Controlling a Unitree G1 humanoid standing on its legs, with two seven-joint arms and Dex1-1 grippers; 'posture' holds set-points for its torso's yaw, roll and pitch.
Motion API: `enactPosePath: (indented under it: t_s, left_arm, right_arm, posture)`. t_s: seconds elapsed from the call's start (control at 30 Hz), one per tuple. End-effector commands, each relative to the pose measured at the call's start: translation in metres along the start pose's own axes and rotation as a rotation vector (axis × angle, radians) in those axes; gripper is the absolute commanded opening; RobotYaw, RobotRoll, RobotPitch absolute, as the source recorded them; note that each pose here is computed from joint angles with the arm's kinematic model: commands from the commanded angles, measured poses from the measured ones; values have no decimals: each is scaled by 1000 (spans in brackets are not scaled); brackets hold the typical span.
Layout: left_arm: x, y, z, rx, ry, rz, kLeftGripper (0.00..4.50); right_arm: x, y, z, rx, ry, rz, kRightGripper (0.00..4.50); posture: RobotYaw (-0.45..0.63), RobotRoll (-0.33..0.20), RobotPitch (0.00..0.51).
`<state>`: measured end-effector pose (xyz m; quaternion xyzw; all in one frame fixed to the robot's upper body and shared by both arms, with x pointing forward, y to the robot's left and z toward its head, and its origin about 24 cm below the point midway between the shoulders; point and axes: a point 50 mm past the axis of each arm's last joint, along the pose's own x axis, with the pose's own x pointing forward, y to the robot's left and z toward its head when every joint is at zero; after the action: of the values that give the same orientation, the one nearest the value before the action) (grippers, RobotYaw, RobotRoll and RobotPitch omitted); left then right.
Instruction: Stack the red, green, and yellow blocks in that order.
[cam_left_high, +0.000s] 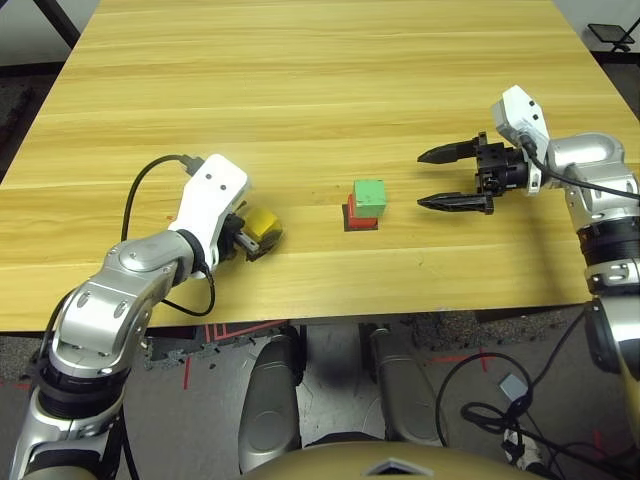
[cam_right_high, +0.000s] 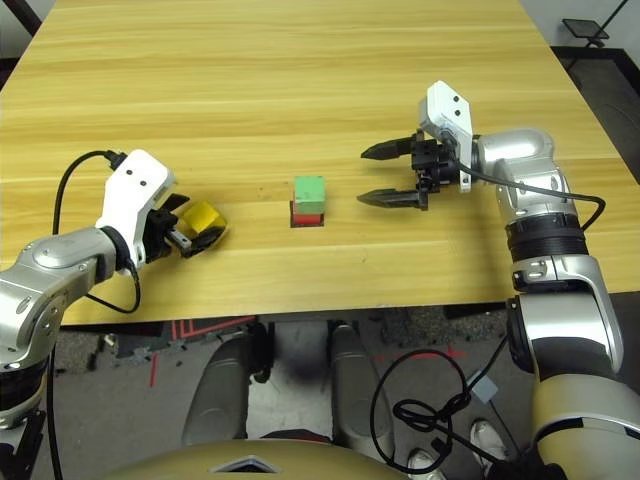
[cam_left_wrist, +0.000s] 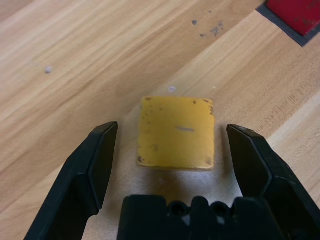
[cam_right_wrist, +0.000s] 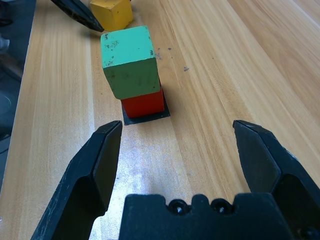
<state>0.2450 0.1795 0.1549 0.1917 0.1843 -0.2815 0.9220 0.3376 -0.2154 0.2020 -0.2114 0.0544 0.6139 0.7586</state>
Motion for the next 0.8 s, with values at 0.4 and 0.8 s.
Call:
enactPosePath:
  t_s: [0.4, 0.8]
  left_arm:
    - [4, 6, 86, 155, -235, -322, 2058]
    - [36, -22, 129, 325, -261, -627, 2058]
  right_arm:
    - [-3, 3, -3, 4, 6, -8, 4500]
    - [-13, 17, -11, 39, 23, -34, 4500]
  posture:
    - [167, 1, 255]
    - [74, -2, 258]
